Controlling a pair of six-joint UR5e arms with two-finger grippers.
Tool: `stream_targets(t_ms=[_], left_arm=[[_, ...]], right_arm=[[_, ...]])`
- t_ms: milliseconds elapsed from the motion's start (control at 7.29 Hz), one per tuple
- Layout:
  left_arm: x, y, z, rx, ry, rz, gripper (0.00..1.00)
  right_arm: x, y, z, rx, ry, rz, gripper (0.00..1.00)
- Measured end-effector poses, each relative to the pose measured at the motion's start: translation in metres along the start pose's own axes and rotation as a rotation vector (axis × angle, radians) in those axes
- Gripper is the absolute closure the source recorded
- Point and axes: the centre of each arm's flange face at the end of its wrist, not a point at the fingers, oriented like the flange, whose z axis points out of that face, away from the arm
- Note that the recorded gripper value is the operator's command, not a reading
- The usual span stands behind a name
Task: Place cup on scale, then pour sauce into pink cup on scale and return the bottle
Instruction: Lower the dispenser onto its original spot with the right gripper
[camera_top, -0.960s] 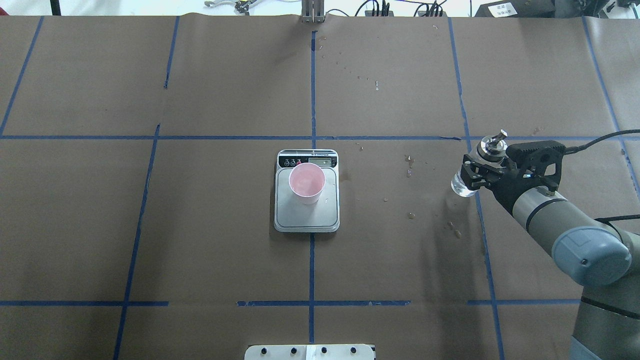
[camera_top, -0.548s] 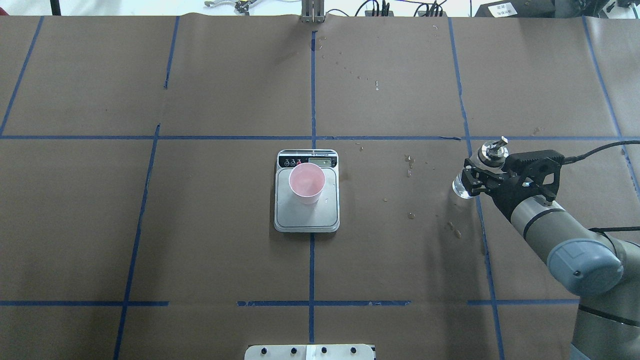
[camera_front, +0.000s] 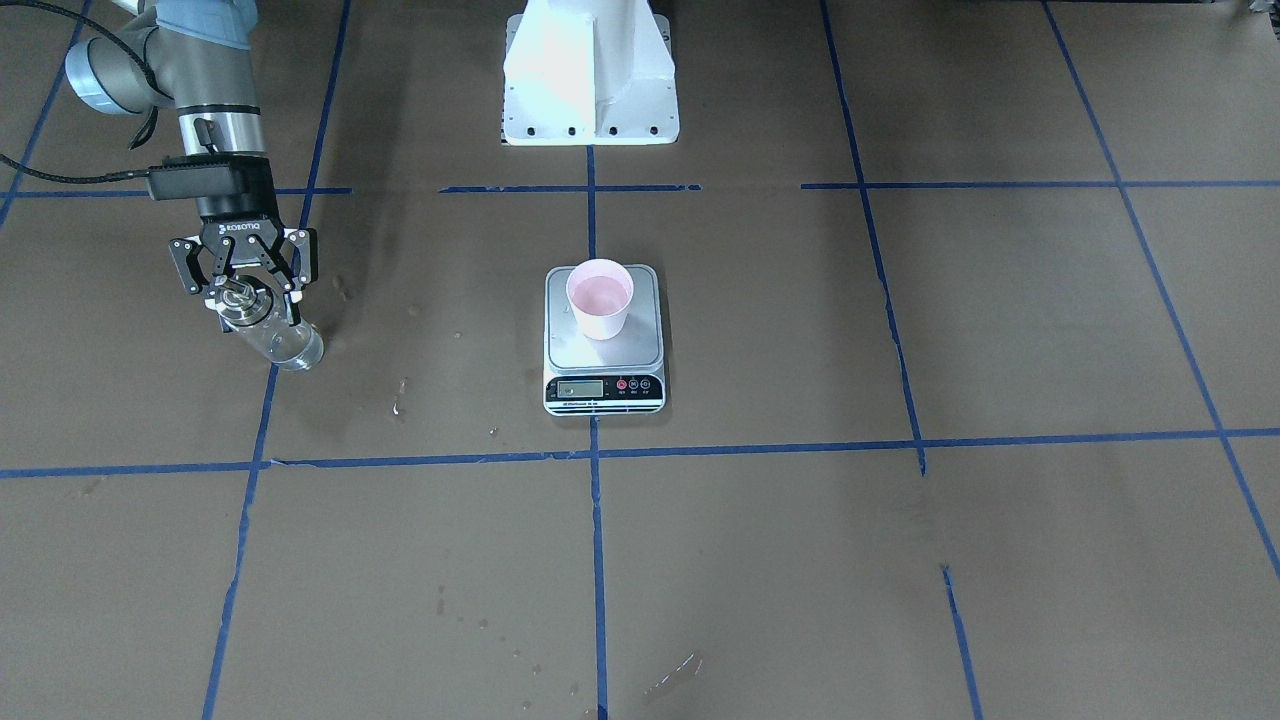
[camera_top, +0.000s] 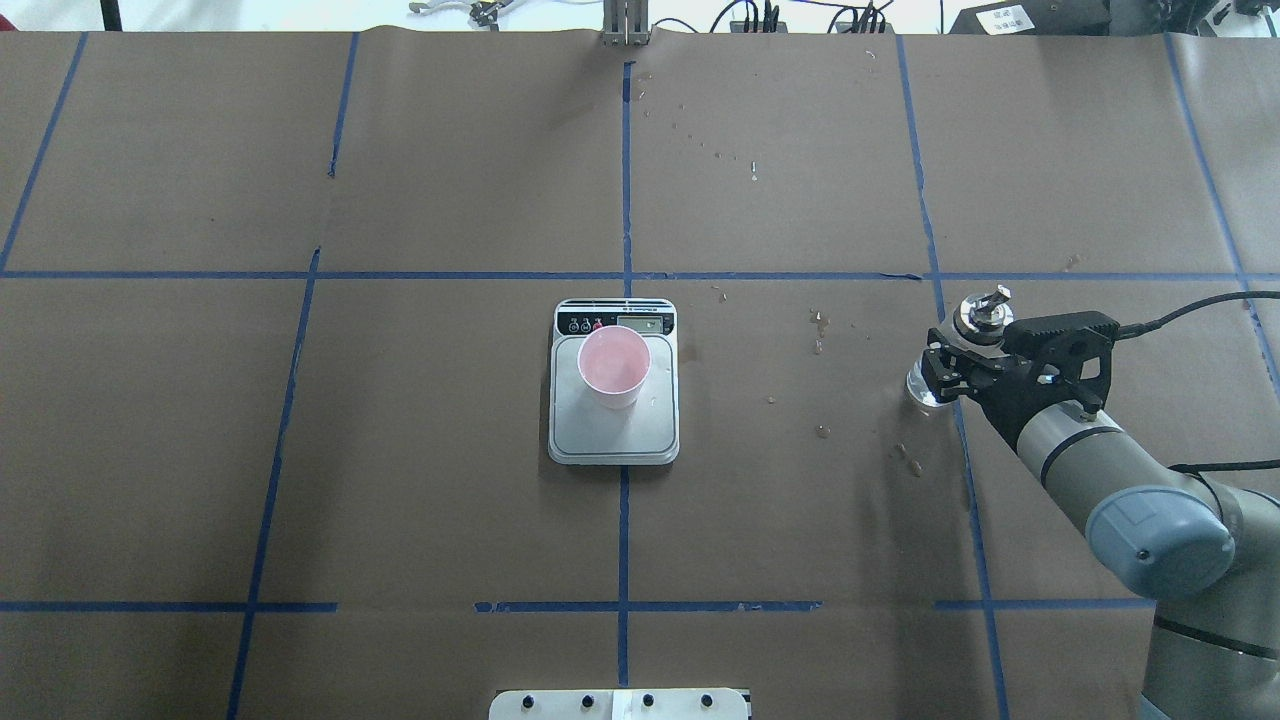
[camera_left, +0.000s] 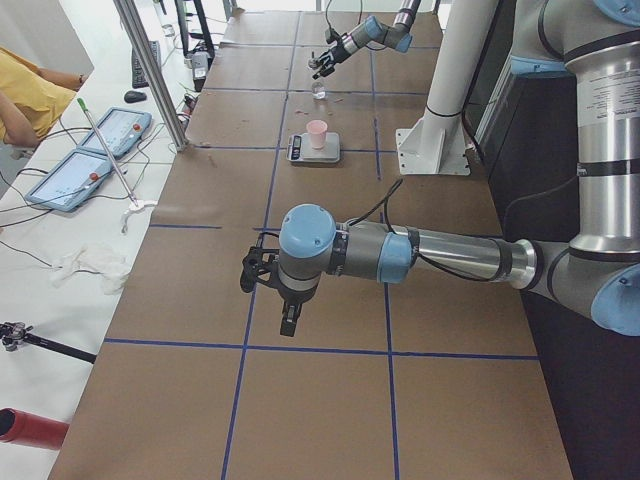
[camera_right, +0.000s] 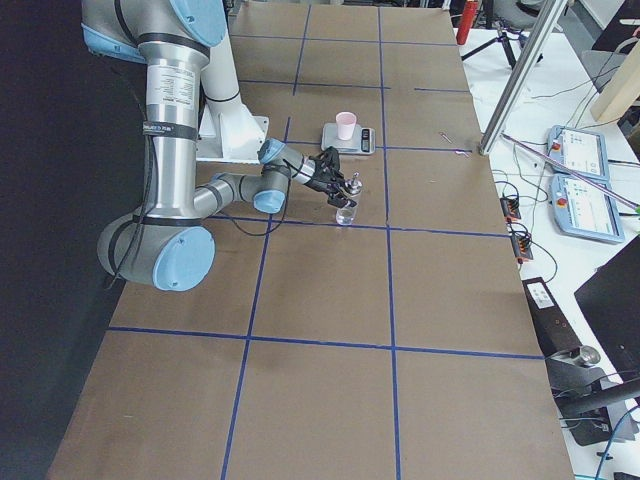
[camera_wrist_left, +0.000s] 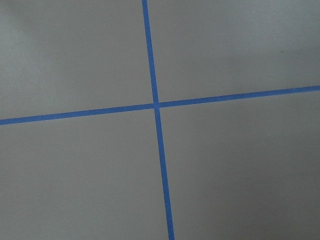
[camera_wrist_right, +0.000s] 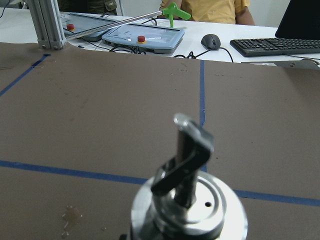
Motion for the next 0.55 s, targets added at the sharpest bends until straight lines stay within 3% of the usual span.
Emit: stream_targets(t_ms=[137,548], left_arm=[[-0.0002,0.0000,0.0002,0.000,0.000,-0.001,0.00],[-0.0007,0.0005,0.0006,-0.002,-0.001,-0.002,0.00]], right_arm=[[0.0009,0.0011,0.0011,0.004,0.006,-0.003,0.02],[0.0021,0.0009,0.0021,0.020,0.018,-0.007,0.00]])
